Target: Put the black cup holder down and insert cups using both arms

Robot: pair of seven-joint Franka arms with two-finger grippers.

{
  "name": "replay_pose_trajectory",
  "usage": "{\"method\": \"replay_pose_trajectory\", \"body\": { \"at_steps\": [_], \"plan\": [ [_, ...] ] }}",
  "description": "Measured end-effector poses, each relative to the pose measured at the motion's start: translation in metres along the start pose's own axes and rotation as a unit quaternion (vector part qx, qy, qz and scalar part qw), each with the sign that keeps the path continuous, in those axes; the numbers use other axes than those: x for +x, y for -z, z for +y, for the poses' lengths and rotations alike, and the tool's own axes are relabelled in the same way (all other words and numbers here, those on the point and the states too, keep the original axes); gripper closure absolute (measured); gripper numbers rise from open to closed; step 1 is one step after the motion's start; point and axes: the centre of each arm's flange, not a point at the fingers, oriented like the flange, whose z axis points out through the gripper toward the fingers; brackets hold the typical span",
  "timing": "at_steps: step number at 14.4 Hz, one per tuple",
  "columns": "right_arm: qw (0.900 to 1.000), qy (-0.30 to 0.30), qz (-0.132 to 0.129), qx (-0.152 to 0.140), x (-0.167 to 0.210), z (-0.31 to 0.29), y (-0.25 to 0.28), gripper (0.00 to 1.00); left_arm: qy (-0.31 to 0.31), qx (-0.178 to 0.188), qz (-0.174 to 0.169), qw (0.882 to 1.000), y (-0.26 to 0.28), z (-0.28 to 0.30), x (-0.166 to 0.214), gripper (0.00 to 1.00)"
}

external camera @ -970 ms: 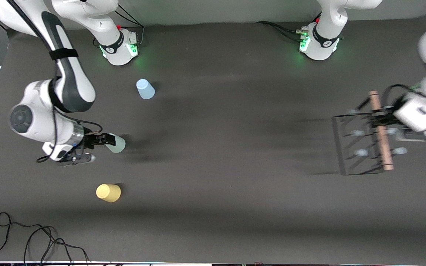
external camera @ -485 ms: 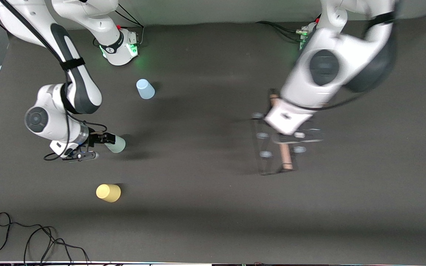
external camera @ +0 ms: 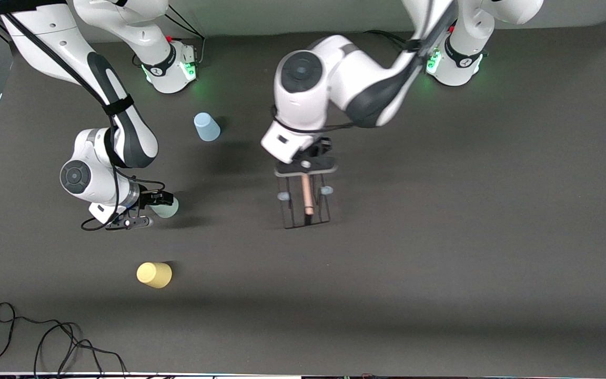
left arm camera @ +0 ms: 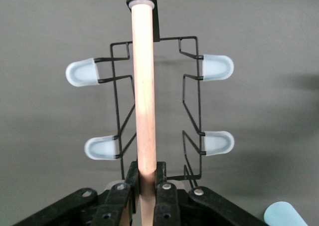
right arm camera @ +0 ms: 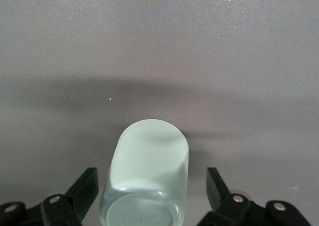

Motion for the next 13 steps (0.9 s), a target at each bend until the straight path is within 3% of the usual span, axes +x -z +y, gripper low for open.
{"method": "replay_pose_trajectory", "body": {
  "at_steps": [1,3,4,7,9,11,13],
  "plan": [
    [1.0,0.0,0.0,0.0,0.0,0.0,0.0,0.08,-0.003,-0.001,0.003,1.0,-0.014,0.01,-0.007,0.84],
    [1.0,0.0,-0.006,0.002,0.003,0.0,0.007,0.31,-0.007,0.001,0.014,1.0,-0.043,0.025,-0.015,0.84],
    [1.0,0.0,-0.016,0.004,0.006,-0.001,0.016,0.35,-0.009,0.002,0.016,1.0,-0.057,0.029,-0.017,0.84],
    [0.999,-0.002,-0.039,0.01,0.016,0.002,0.063,0.35,-0.011,0.004,0.017,1.0,-0.081,0.033,-0.015,0.84],
    [0.999,-0.001,-0.041,0.014,0.017,0.001,0.1,0.35,-0.013,0.009,0.023,1.0,-0.084,0.033,-0.013,0.84],
    [0.999,0.0,-0.03,0.021,0.014,-0.004,0.132,0.35,-0.019,0.013,0.035,0.999,-0.081,0.033,-0.011,0.67],
    [0.998,-0.005,-0.031,0.046,0.011,-0.02,0.159,0.35,-0.022,0.01,0.047,0.999,-0.072,0.034,-0.007,0.45]
  ]
}}
